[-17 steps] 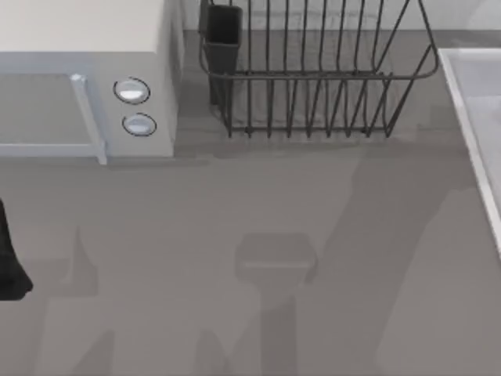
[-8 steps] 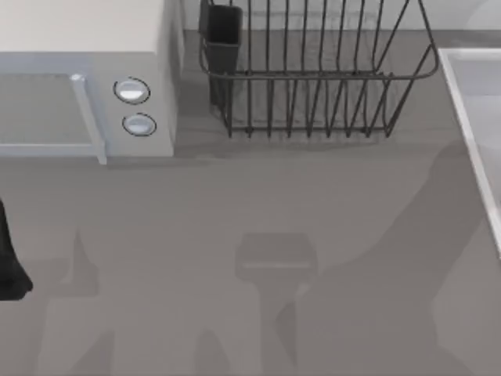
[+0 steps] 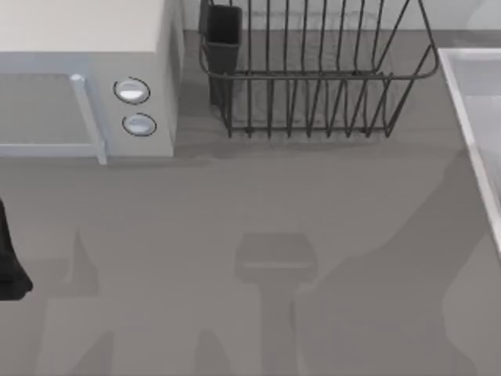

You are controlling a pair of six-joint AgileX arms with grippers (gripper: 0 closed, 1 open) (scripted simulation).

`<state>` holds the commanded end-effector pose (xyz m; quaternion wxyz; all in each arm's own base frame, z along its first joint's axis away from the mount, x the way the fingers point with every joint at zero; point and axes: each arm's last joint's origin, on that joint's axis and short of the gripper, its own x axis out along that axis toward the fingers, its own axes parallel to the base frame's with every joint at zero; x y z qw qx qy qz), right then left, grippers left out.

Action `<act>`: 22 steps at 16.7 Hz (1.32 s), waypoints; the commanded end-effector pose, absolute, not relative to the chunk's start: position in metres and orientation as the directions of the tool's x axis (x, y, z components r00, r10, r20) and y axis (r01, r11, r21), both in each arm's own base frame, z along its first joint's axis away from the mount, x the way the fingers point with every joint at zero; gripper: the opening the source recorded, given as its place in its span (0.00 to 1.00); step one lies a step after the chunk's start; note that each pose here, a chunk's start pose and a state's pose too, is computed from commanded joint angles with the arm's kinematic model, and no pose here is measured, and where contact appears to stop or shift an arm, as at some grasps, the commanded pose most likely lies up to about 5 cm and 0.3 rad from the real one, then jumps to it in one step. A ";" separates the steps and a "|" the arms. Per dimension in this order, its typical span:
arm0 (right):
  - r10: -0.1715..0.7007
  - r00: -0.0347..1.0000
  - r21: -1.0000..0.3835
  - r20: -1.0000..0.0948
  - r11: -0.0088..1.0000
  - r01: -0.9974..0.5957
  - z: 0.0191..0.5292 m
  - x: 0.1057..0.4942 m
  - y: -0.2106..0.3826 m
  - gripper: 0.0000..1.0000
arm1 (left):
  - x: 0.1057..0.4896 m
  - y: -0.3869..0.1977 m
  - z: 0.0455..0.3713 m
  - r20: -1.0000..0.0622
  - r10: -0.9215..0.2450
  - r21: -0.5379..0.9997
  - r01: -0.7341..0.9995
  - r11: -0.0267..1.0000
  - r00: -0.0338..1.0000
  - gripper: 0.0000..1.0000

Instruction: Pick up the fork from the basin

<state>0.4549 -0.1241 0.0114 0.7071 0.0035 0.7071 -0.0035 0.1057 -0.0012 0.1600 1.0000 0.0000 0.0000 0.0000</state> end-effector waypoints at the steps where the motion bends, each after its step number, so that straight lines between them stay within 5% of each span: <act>1: 0.000 0.000 0.000 -1.000 1.000 0.010 0.011 0.455 -0.124 0.92 | 0.106 -0.001 0.160 0.000 0.000 0.000 0.000 1.000 1.000 1.00; 13: 0.000 0.000 0.000 -1.000 1.000 0.010 0.011 0.455 -0.124 0.02 | 0.106 -0.001 0.160 0.000 0.000 0.000 0.000 1.000 1.000 1.00; 22: -0.001 0.046 0.000 -0.999 1.000 0.017 0.035 0.460 -0.124 0.00 | 0.106 -0.001 0.160 0.000 0.000 0.000 0.000 1.000 1.000 1.00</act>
